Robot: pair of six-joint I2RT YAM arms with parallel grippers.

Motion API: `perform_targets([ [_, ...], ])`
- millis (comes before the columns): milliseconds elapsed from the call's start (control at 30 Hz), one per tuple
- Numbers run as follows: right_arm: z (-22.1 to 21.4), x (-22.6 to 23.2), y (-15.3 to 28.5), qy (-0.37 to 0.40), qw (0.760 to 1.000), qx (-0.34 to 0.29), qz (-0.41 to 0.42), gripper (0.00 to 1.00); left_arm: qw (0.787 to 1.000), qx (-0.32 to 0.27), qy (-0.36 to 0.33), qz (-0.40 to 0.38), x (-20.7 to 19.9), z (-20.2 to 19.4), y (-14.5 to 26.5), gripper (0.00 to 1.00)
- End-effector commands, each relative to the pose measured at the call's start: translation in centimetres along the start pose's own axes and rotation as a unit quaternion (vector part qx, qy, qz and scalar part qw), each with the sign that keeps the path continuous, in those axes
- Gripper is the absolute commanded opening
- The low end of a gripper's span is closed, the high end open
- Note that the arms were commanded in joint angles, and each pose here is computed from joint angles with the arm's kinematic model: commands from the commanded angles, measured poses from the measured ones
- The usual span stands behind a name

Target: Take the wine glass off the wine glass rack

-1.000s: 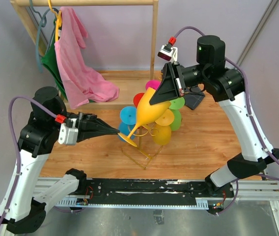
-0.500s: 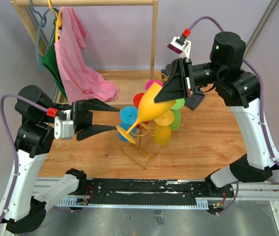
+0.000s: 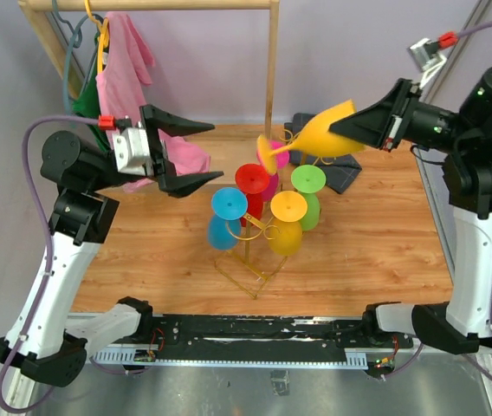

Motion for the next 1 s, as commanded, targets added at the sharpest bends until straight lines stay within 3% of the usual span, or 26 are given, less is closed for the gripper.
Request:
perform_targets([
  [0, 5.1, -4.3, 4.4, 0.076, 0.966, -0.181, -0.171, 0.01, 0.989, 0.004, 0.049, 0.143, 5.4, 1.7, 0.1, 0.83],
  [67, 6.2, -7.7, 7.4, 0.091, 0.923, -0.240, -0.288, 0.01, 0.977, 0.035, 0.085, 0.194, 7.8, 0.2, 0.2, 0.83],
  [200, 6.3, -13.6, 13.2, 0.096, 0.826, -0.294, -0.471, 0.01, 0.953, 0.089, 0.131, 0.259, 10.6, -2.0, 0.8, 0.91],
  [300, 5.8, -16.8, 16.7, 0.099, 0.761, -0.293, -0.571, 0.01, 0.945, 0.109, 0.138, 0.275, 11.0, -2.5, 1.7, 0.94],
  [367, 5.8, -18.7, 18.1, 0.102, 0.730, -0.278, -0.616, 0.01, 0.942, 0.117, 0.141, 0.281, 11.0, -2.7, 2.1, 0.94],
  [633, 6.1, -30.1, 20.0, 0.022, 0.682, -0.175, -0.710, 0.01, 0.915, 0.168, 0.192, 0.312, 11.4, -5.4, 3.8, 0.96],
  [800, 4.9, -36.5, 22.8, -0.031, 0.655, -0.144, -0.741, 0.01, 0.912, 0.179, 0.185, 0.318, 10.8, -5.5, 4.7, 0.97],
  [967, 3.0, -40.7, 23.7, -0.048, 0.644, -0.131, -0.752, 0.01, 0.912, 0.185, 0.187, 0.315, 9.9, -5.8, 5.0, 0.97],
])
Point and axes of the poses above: each gripper's point midway between its finger pads, its own y axis back along the fingers, its own x axis along the line the jaws close on, z = x × y, the point moved 1 cm from there along y, back along the fingers, and after that the axes turned 13 degrees about -y, right-handed, at the moved point
